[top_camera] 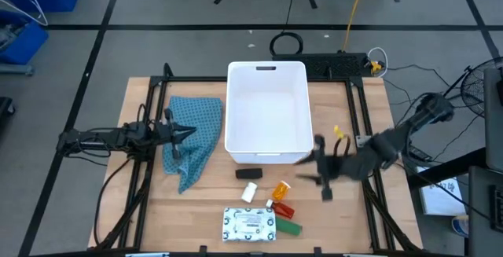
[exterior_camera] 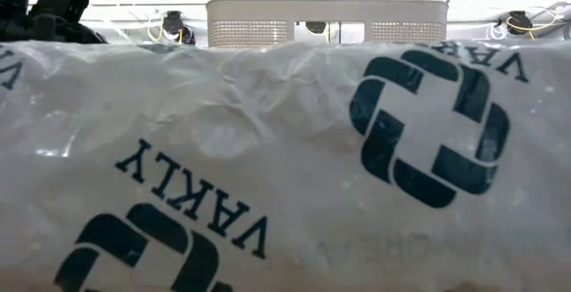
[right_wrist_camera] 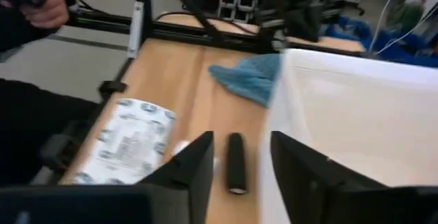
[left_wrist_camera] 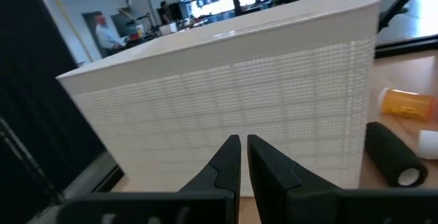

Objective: Pick & place medical supplies in basket/bin
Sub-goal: Put the green bandage into the white bin

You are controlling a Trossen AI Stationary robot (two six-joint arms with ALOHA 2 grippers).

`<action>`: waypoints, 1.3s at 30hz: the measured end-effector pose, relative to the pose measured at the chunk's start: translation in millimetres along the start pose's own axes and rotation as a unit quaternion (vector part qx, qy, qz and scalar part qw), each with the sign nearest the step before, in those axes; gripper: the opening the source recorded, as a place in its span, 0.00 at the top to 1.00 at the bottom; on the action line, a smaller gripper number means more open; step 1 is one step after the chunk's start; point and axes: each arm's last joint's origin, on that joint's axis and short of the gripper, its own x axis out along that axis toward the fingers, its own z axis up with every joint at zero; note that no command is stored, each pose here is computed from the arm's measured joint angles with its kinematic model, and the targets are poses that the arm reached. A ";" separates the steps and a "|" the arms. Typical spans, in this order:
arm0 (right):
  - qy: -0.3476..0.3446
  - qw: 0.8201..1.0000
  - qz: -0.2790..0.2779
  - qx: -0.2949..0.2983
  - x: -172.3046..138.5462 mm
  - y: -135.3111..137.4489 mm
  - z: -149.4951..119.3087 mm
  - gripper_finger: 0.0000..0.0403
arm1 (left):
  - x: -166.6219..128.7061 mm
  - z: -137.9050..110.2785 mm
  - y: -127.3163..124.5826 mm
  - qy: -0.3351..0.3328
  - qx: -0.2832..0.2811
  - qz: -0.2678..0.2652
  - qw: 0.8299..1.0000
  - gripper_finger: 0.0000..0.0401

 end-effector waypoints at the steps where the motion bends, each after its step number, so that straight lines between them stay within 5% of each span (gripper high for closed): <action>1: 0.004 1.000 0.003 0.005 3.0 9.8 0.3 0.59 | 0.0 0.0 0.3 0.001 0.000 0.005 1.000 0.92; 7: 0.045 0.994 0.012 0.096 24.2 54.4 -17.8 0.48 | 0.0 0.0 0.7 0.002 -0.001 0.011 1.000 0.92; 14: 0.123 0.976 -0.009 0.180 62.7 95.1 -59.8 0.46 | 0.0 0.0 0.7 0.002 -0.021 0.011 1.000 0.92; 25: 0.276 0.911 0.013 0.307 96.0 141.5 -122.3 0.46 | 0.0 -2.5 0.1 0.014 -0.090 0.009 0.996 0.92; 39: 0.255 0.916 -0.031 0.309 107.2 149.1 -140.4 0.46 | -0.2 -3.6 -1.4 0.020 -0.139 -0.012 0.990 0.92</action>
